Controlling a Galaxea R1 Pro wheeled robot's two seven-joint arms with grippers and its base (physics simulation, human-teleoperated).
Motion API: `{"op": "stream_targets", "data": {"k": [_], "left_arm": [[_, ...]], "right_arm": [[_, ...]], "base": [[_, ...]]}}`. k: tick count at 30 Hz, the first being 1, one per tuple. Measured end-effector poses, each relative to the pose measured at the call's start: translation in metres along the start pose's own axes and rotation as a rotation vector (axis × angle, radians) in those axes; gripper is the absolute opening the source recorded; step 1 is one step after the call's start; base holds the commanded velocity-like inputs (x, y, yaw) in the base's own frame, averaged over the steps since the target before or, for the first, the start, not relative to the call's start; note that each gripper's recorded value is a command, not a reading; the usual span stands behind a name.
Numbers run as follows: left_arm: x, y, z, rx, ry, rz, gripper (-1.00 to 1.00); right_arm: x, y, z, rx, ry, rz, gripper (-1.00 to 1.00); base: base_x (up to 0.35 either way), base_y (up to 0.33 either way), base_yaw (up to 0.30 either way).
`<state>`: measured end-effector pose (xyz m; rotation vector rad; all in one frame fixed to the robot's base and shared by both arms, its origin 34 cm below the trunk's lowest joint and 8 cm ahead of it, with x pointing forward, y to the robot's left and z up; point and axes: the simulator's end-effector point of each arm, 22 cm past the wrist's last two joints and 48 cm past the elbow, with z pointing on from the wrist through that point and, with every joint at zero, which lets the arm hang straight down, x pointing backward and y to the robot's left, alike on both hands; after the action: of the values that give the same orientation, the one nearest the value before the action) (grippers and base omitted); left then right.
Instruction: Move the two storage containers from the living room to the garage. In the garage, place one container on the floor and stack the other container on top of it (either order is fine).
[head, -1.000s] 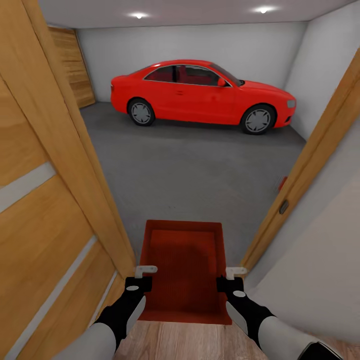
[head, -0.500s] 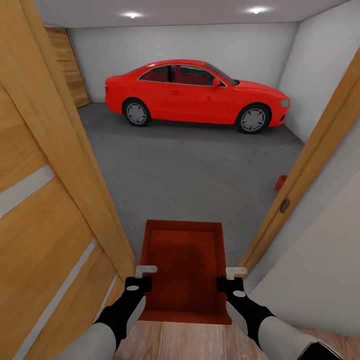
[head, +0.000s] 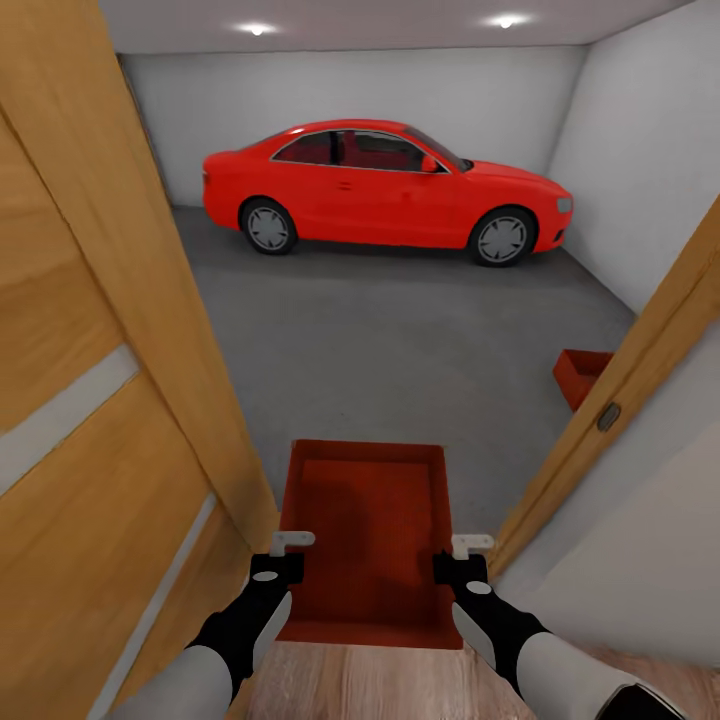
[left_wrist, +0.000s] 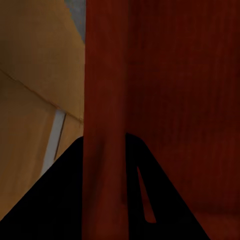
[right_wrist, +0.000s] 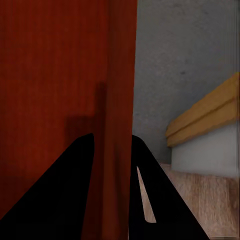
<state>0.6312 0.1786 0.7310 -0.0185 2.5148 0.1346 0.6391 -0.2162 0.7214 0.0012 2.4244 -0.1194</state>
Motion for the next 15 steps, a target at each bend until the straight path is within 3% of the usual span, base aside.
{"op": "stream_targets", "data": {"k": [15], "left_arm": [[0.0001, -0.0002, 0.0000, 0.000, 0.000, 0.000, -1.00]], "right_arm": [[0.0000, -0.0002, 0.0001, -0.001, 0.000, 0.000, -1.00]], "base": [[0.001, 0.002, -0.260]]}}
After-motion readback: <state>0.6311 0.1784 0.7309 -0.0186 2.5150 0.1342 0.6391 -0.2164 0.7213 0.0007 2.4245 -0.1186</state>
